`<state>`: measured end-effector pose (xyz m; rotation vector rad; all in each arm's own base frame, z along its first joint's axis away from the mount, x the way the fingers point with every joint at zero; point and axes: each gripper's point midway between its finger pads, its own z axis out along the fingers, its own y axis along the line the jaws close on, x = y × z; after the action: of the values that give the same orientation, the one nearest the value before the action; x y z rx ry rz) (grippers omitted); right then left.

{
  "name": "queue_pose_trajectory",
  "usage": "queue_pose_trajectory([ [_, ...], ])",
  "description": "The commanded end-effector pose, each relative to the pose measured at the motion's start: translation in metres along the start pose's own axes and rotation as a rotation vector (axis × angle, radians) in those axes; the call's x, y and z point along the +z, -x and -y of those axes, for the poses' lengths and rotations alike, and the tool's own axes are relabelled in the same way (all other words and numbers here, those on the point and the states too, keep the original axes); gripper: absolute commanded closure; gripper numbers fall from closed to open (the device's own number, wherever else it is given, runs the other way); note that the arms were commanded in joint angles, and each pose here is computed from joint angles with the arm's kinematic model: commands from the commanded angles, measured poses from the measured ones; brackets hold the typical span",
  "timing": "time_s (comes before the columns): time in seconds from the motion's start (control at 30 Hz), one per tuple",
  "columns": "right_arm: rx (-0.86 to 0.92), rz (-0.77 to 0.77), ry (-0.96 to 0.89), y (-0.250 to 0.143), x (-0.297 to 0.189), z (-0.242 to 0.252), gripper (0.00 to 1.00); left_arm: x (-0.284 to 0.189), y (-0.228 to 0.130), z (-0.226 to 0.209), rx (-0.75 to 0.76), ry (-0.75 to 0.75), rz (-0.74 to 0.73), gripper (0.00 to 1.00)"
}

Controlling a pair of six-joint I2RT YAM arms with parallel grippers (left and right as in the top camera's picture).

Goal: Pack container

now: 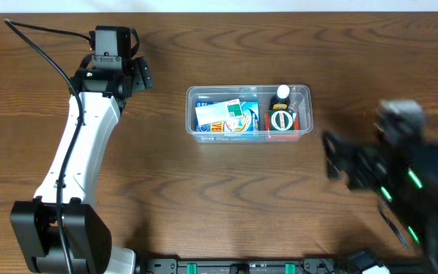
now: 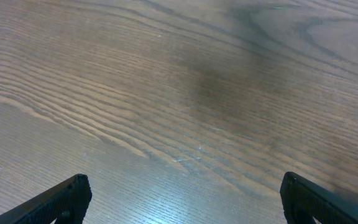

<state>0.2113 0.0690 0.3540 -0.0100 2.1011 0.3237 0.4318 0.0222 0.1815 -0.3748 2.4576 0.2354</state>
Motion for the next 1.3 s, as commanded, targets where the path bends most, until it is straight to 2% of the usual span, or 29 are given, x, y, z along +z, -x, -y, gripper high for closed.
queue_pose_trajectory([
  [0.0,-0.009,0.108,0.022,-0.006,-0.051,0.01,0.01,-0.008,0.006,-0.005,-0.018,0.008,0.023,0.02],
  [0.2,0.01,0.231,0.061,-0.042,-0.12,0.033,0.01,-0.008,0.006,-0.005,-0.018,0.008,0.023,0.02],
  [0.5,0.029,0.363,0.106,-0.096,-0.173,0.059,0.01,-0.008,0.006,-0.005,-0.018,0.008,0.023,0.02],
  [0.57,0.035,0.407,0.119,-0.101,-0.182,0.063,0.01,-0.008,0.006,-0.005,-0.018,0.008,0.023,0.02],
  [0.73,0.009,0.395,0.116,-0.104,-0.184,0.062,0.01,-0.008,0.006,-0.005,-0.018,0.008,0.023,0.02],
  [0.9,-0.106,0.485,0.319,-0.08,-0.188,0.019,0.01,-0.008,0.006,-0.005,-0.018,0.008,0.023,0.02],
  [1.03,-0.133,0.519,0.401,-0.063,-0.164,-0.004,0.01,-0.008,0.006,-0.005,-0.018,0.008,0.023,0.02],
  [1.27,-0.065,0.417,0.448,-0.074,-0.067,-0.022,0.01,-0.008,0.006,-0.005,-0.018,0.008,0.023,0.02],
])
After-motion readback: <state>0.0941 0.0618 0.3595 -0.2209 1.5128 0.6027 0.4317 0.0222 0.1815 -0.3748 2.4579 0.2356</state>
